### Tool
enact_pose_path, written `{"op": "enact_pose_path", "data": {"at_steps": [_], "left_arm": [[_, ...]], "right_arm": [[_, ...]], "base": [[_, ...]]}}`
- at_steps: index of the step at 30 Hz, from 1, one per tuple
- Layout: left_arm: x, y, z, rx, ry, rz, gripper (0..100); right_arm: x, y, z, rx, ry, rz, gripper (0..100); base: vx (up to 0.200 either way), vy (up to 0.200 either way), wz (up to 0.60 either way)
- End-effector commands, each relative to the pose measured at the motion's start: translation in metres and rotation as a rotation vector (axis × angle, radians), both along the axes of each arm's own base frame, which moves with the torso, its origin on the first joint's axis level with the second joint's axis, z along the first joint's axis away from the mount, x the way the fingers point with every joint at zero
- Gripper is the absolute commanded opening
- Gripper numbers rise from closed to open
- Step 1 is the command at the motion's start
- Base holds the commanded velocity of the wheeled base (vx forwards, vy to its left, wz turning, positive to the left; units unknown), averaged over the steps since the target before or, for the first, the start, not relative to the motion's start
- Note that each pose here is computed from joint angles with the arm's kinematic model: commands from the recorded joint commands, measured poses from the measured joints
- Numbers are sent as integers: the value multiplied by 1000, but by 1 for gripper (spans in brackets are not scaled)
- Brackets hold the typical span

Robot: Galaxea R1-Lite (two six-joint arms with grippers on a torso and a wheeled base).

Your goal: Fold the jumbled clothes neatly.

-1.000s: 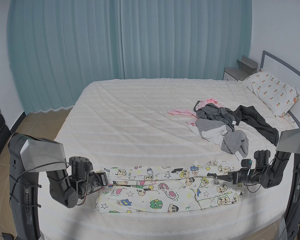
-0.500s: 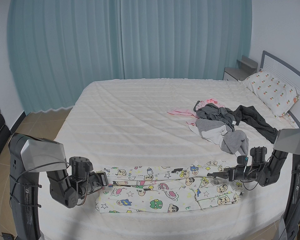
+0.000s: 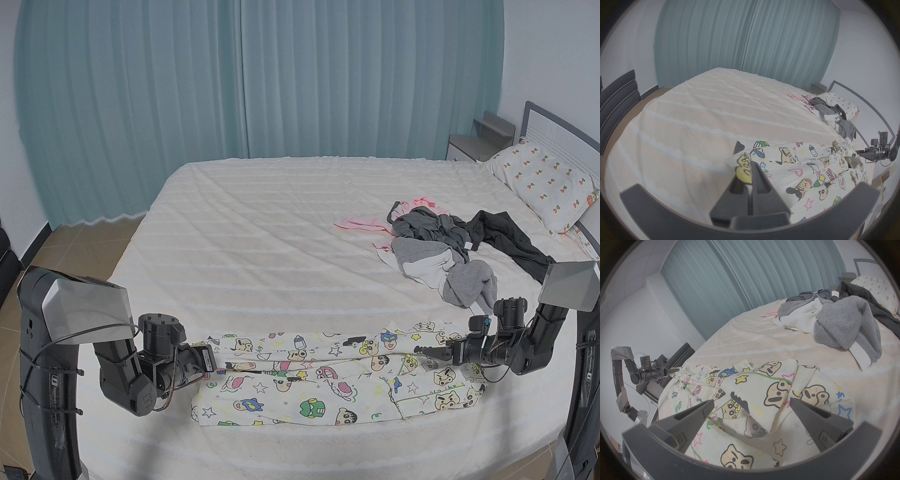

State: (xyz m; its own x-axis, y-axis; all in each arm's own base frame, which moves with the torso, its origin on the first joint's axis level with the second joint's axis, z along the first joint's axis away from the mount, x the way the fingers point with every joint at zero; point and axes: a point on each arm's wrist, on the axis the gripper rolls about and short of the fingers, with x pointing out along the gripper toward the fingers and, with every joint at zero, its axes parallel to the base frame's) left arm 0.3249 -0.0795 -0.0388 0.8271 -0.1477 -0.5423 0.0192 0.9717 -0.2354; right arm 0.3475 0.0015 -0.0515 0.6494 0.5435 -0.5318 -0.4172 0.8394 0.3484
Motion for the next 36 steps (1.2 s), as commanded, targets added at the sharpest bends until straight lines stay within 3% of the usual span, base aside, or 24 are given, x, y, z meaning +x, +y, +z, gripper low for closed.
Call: {"op": "enact_pose_path", "data": {"at_steps": [1, 16, 17, 23, 32, 36], "left_arm": [[0, 0, -1, 1, 2, 0, 0], [1, 0, -3, -1, 4, 0, 0], [1, -1, -3, -1, 6, -2, 0], [0, 0, -3, 2, 8, 0, 0], [7, -1, 0, 5, -22, 4, 0], [10, -1, 3, 3, -37, 7, 0]], "right_arm": [[1, 5, -1, -1, 2, 15, 100], [22, 26, -23, -26, 3, 25, 100], [22, 27, -22, -25, 2, 27, 0], [21, 24, -18, -1, -5, 5, 0], [14, 8, -6, 158, -80, -67, 0], [14, 6, 1, 177, -95, -65, 0]], "base": [[0, 0, 0], [0, 0, 0], [0, 0, 0], [0, 0, 0], [0, 0, 0], [0, 0, 0]]}}
